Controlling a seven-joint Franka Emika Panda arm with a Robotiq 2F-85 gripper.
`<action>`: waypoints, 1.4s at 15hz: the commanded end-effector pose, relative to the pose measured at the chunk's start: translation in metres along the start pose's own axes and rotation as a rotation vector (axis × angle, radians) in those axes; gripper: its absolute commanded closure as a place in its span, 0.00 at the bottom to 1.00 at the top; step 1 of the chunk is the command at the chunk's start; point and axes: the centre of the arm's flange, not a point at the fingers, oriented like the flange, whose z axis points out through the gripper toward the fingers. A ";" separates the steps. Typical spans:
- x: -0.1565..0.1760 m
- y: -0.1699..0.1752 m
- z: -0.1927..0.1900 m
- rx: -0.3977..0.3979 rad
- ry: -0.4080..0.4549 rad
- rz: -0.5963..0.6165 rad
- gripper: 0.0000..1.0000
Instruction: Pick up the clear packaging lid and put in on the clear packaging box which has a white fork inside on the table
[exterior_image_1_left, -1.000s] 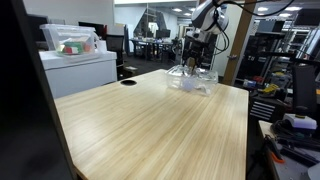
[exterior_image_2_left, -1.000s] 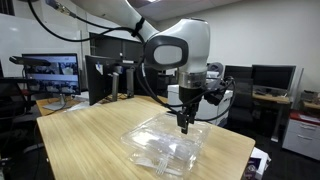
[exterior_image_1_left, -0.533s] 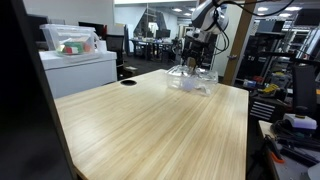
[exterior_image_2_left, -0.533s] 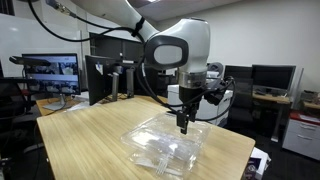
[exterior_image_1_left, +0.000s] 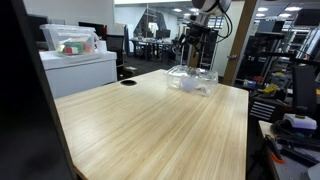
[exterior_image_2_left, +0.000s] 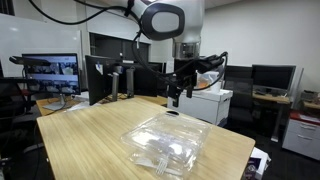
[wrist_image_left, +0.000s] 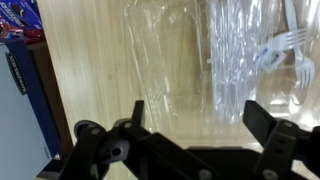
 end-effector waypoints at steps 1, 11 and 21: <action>0.053 0.001 -0.024 0.033 0.024 0.204 0.00; 0.190 -0.019 -0.015 0.076 0.261 0.718 0.00; 0.223 0.005 -0.076 0.030 0.163 1.061 0.00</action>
